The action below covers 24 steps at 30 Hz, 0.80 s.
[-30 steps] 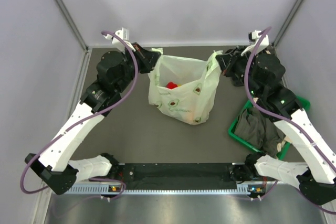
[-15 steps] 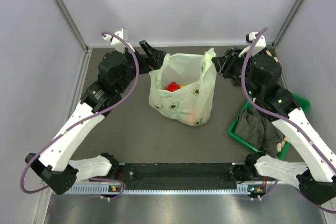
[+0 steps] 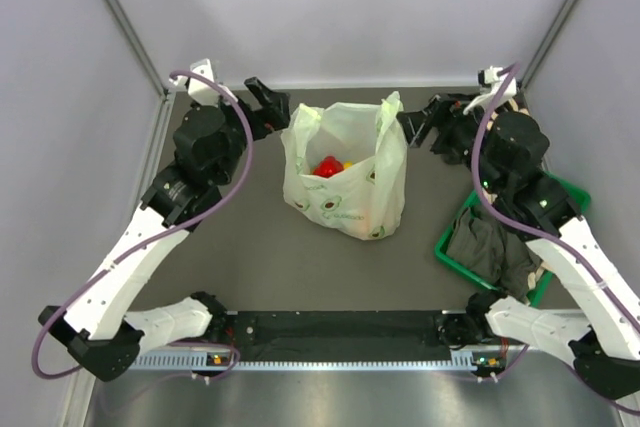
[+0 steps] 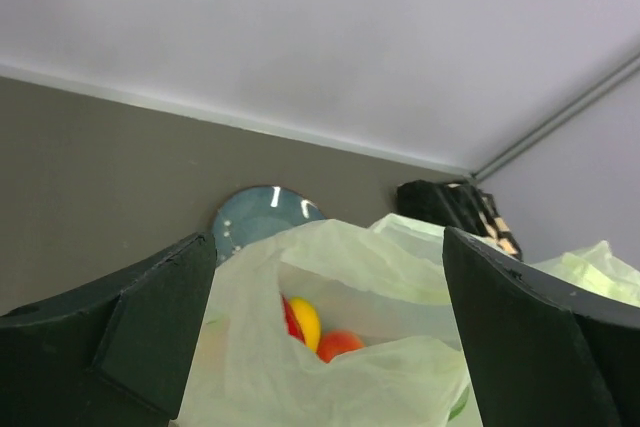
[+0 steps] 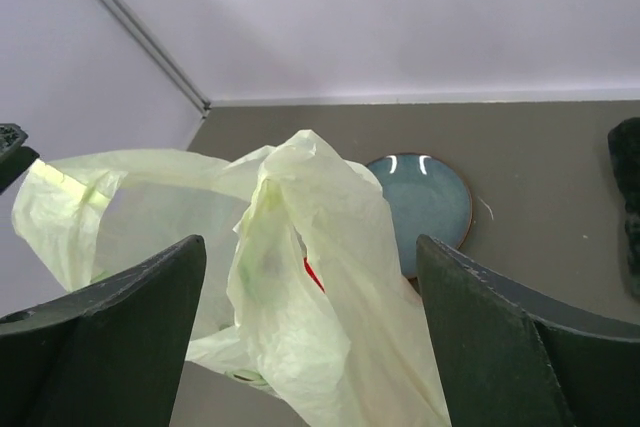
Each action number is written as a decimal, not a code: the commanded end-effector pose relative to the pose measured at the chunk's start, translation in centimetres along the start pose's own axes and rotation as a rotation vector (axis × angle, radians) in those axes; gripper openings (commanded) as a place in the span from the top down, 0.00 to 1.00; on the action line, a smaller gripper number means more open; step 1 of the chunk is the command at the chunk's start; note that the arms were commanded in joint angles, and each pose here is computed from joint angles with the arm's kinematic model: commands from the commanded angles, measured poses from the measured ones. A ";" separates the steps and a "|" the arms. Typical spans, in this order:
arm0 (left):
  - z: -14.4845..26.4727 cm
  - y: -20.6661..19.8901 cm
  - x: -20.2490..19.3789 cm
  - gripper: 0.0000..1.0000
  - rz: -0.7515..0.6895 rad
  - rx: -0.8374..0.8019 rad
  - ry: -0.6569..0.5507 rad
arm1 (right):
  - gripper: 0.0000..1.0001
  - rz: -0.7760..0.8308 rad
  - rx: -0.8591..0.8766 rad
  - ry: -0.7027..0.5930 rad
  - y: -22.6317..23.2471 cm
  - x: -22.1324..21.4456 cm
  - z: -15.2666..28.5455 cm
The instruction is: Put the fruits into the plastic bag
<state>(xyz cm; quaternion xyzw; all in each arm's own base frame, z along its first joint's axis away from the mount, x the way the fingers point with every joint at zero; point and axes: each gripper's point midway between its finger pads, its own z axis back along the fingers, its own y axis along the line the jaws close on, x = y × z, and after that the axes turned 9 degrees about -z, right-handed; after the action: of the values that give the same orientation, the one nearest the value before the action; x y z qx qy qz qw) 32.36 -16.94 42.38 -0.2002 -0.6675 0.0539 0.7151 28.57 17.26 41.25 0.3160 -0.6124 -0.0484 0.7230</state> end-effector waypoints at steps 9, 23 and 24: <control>-2.9 11.4 1.1 0.01 -0.004 0.335 0.079 | 0.12 -0.049 -0.193 -0.116 -6.6 6.2 2.5; 0.0 17.9 -1.2 0.01 -0.039 0.470 0.158 | 0.10 -0.055 -0.654 -0.049 -20.7 2.3 7.0; 0.1 18.1 -1.3 0.01 -0.040 0.482 0.160 | 0.10 -0.053 -0.658 -0.051 -20.8 2.2 7.1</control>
<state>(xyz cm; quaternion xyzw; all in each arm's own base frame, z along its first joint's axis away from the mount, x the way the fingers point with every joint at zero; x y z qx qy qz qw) 36.63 -1.43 33.69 -0.0243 -0.5674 0.1838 0.8023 30.25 -2.00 33.00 0.1029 -0.5681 -0.2672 0.7715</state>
